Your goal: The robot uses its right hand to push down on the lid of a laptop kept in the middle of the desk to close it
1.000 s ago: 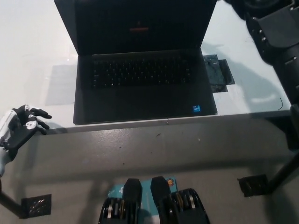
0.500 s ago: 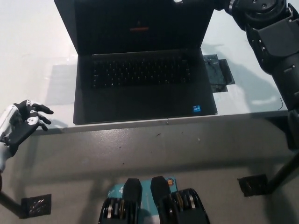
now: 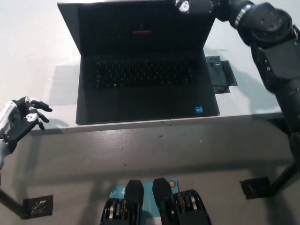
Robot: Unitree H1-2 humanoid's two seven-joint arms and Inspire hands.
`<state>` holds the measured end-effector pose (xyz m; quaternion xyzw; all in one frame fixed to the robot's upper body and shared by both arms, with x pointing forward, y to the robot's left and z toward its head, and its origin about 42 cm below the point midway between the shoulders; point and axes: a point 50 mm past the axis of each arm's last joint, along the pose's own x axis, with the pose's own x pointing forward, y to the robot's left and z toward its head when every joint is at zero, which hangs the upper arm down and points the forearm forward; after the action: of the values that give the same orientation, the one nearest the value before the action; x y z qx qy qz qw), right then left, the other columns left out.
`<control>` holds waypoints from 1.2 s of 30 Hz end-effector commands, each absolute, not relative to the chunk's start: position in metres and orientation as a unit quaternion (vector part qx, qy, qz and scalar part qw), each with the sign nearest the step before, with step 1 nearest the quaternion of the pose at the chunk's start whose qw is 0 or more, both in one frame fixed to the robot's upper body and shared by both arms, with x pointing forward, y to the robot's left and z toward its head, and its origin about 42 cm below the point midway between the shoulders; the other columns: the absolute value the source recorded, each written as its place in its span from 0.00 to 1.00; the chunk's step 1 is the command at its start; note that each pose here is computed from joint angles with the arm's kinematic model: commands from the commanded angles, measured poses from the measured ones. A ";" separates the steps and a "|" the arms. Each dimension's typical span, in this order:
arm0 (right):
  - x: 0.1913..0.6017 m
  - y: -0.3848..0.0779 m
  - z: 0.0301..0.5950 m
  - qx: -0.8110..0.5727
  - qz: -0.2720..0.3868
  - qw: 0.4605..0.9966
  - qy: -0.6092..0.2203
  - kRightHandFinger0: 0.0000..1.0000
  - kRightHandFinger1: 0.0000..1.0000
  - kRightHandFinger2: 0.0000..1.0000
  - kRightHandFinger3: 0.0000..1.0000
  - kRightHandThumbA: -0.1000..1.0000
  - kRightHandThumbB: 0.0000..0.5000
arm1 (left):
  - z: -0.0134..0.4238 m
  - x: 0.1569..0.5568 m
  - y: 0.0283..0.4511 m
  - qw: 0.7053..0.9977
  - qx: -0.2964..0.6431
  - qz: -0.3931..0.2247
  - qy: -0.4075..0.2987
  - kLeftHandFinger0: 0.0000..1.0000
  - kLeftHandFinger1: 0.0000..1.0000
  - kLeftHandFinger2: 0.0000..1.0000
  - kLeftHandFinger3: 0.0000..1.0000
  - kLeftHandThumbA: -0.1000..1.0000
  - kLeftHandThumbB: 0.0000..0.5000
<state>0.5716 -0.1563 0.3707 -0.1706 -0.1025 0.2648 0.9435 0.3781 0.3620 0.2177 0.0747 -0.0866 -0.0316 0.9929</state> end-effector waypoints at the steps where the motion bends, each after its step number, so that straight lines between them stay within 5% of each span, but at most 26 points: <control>1: 0.561 -0.178 0.319 -0.118 0.254 0.960 -0.026 1.00 0.99 0.93 0.97 0.37 0.65 | 0.245 0.382 0.371 0.987 0.100 -0.028 -0.120 0.33 0.39 0.49 0.57 0.00 0.22; 14: 0.499 -0.186 0.262 -0.009 0.268 0.963 -0.043 1.00 1.00 0.92 1.00 0.43 0.47 | 0.245 0.383 0.371 0.988 0.097 -0.026 -0.118 0.34 0.38 0.48 0.56 0.00 0.24; 18: 0.487 -0.187 0.247 0.011 0.263 0.964 -0.025 1.00 1.00 0.91 1.00 0.37 0.40 | 0.245 0.384 0.371 0.988 0.101 -0.026 -0.118 0.35 0.38 0.49 0.55 0.00 0.23; 26: 0.472 -0.191 0.199 0.041 0.268 0.963 -0.002 1.00 1.00 1.00 1.00 0.44 0.52 | 0.247 0.381 0.372 0.989 0.102 -0.030 -0.107 0.43 0.44 0.55 0.60 0.00 0.20; 32: 0.458 -0.193 0.174 0.061 0.249 0.966 0.034 1.00 1.00 0.93 1.00 0.43 0.59 | 0.246 0.382 0.373 0.988 0.101 -0.028 -0.110 0.41 0.42 0.52 0.58 0.00 0.24; 36: 0.455 -0.192 0.164 0.062 0.245 0.967 0.042 1.00 1.00 0.95 1.00 0.42 0.55 | 0.247 0.385 0.372 0.988 0.098 -0.024 -0.113 0.39 0.40 0.49 0.56 0.00 0.25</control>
<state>0.4544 -0.1898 0.1672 0.0587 0.0296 0.2611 0.9631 0.3809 0.3636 0.2220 0.0768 -0.0815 -0.0305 0.9932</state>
